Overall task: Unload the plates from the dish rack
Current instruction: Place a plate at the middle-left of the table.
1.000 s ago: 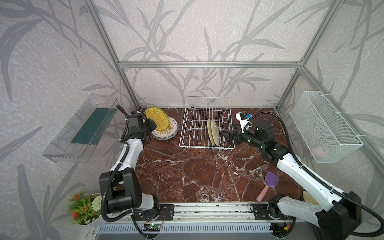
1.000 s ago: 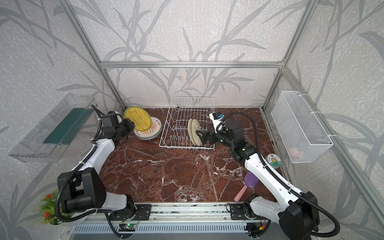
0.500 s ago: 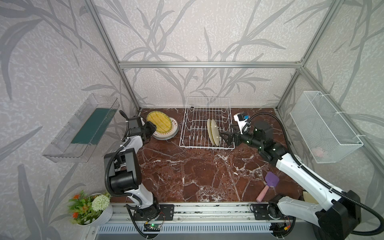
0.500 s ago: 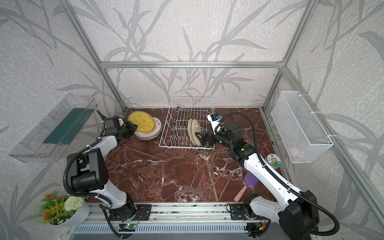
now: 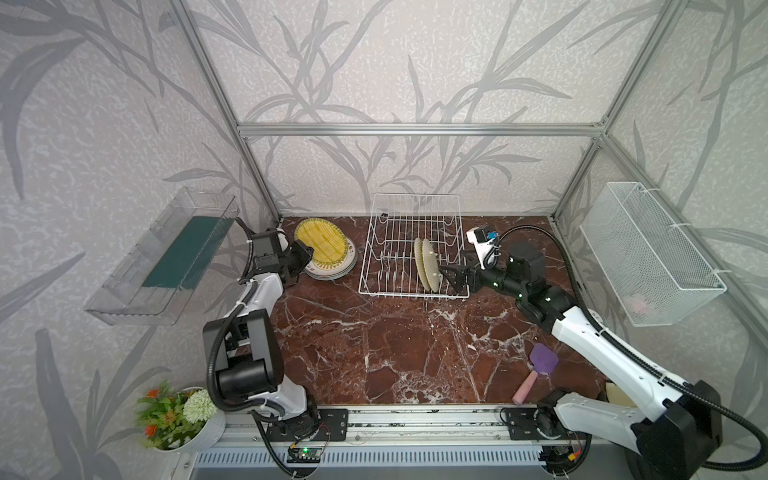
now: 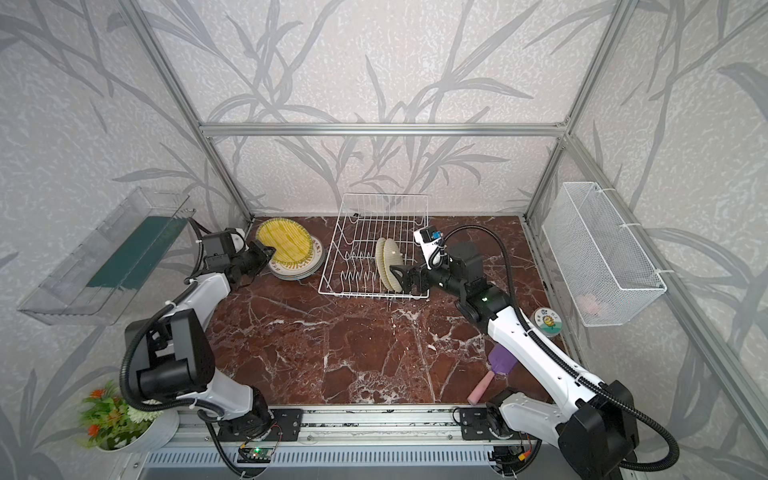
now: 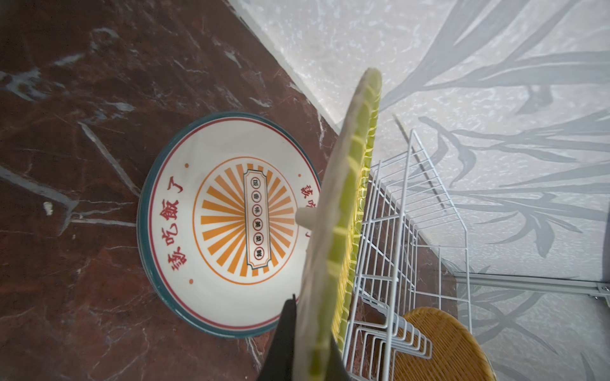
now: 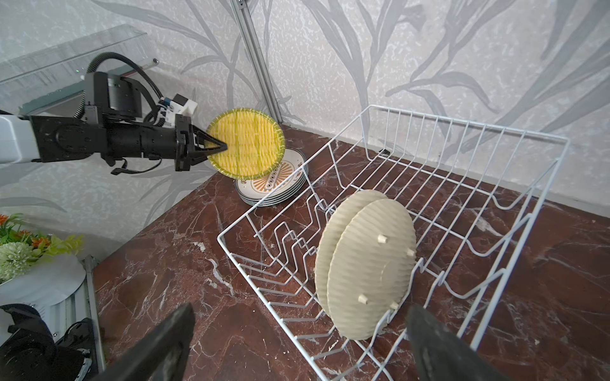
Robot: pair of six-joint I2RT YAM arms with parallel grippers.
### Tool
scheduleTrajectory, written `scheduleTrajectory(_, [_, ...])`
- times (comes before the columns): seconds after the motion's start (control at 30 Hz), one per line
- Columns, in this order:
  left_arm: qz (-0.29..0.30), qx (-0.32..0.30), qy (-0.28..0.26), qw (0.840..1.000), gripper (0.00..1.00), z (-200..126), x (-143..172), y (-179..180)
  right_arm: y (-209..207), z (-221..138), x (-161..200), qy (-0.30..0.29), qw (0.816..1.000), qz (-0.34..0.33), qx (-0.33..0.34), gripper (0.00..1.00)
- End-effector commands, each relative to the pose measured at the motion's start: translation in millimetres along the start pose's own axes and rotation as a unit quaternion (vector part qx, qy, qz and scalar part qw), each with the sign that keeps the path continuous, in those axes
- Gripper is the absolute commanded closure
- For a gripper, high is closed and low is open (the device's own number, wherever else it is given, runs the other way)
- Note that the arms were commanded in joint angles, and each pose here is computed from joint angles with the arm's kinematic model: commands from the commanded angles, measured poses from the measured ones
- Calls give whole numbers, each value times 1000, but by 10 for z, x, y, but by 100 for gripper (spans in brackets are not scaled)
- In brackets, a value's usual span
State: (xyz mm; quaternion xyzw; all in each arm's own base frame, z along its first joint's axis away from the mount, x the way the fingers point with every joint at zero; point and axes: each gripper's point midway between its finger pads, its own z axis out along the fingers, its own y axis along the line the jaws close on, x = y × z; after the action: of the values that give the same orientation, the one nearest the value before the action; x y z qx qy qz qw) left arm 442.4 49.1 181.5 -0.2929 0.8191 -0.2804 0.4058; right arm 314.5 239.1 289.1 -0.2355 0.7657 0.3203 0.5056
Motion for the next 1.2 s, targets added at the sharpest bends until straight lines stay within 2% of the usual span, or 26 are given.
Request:
scheduleTrajectory(0.0, [21,10,-4,1000,100,-310,-39,-241,31,3,-19,-7,1000,-10,-7,1])
scheduleTrajectory(0.27, [12,-66,0,998,100,-880,233,-130,46,-48,-6,-12,1000,-17,-7,1])
scheduleTrajectory(0.43, [-28,-103,14,994,100,-1127,493,7,60,-59,0,-16,1000,-17,-11,1])
scheduleTrajectory(0.63, [-83,-142,40,986,100,-1281,893,260,77,-68,2,-18,1000,-16,-15,1])
scheduleTrajectory(0.83, [-102,-190,78,973,100,-1433,1218,479,81,-87,4,-24,1000,-9,-16,1])
scheduleTrajectory(0.97, [-146,-177,86,969,100,-1408,1384,515,63,-95,36,-29,999,5,-12,1])
scheduleTrajectory(1.17, [-167,-195,87,963,93,-1349,1527,706,56,-133,78,-36,999,14,-10,1])
